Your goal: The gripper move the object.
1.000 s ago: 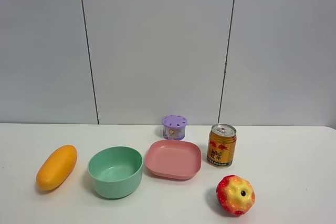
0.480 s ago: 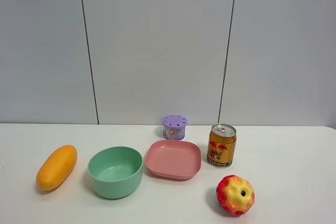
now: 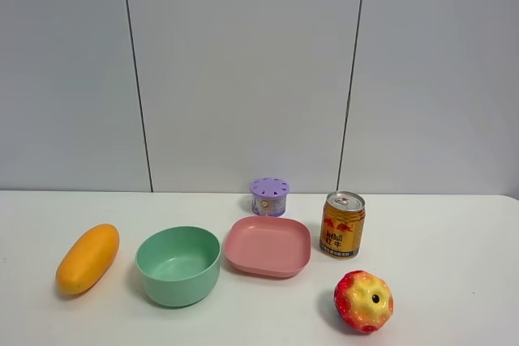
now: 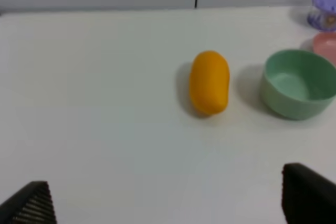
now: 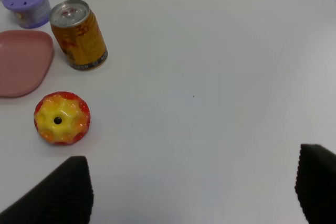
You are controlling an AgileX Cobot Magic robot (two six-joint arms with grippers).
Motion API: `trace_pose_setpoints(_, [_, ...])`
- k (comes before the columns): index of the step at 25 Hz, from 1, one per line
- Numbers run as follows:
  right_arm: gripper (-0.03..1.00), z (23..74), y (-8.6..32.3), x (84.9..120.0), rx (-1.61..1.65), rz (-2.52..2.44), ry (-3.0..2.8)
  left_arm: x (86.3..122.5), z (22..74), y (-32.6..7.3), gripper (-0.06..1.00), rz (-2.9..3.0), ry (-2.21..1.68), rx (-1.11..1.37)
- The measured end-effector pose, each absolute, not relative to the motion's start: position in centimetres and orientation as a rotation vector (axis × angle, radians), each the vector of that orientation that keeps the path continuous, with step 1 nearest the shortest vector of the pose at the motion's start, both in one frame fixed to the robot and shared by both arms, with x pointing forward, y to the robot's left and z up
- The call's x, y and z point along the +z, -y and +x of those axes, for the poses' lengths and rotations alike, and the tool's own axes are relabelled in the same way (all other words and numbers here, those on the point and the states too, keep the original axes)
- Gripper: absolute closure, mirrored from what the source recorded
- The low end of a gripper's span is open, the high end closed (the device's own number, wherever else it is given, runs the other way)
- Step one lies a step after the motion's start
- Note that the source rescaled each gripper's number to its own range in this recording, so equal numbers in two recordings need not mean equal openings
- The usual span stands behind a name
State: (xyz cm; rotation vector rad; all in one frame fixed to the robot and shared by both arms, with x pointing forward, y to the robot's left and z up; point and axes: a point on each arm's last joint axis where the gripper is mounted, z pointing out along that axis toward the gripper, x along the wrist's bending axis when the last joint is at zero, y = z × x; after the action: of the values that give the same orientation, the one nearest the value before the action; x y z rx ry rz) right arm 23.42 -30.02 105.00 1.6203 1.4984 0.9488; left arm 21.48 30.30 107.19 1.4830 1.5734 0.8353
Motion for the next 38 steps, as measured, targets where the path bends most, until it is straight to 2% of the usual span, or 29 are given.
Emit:
trace_pose_setpoints(4, [-0.03, 23.4, 30.0, 105.0, 0.949, 1.62, -1.498, 105.1, 23.0, -29.7, 0.16, 1.467, -1.614, 0.809])
trace_pose_setpoints(11, [-0.03, 23.4, 30.0, 105.0, 0.949, 1.62, -1.498, 104.9, 23.5, -29.3, 0.16, 1.432, -1.661, 0.93])
trace_pose_setpoints(38, [-0.03, 23.4, 30.0, 105.0, 0.949, 1.62, -1.498, 104.9, 23.5, -29.1, 0.16, 1.499, -1.58, 0.889])
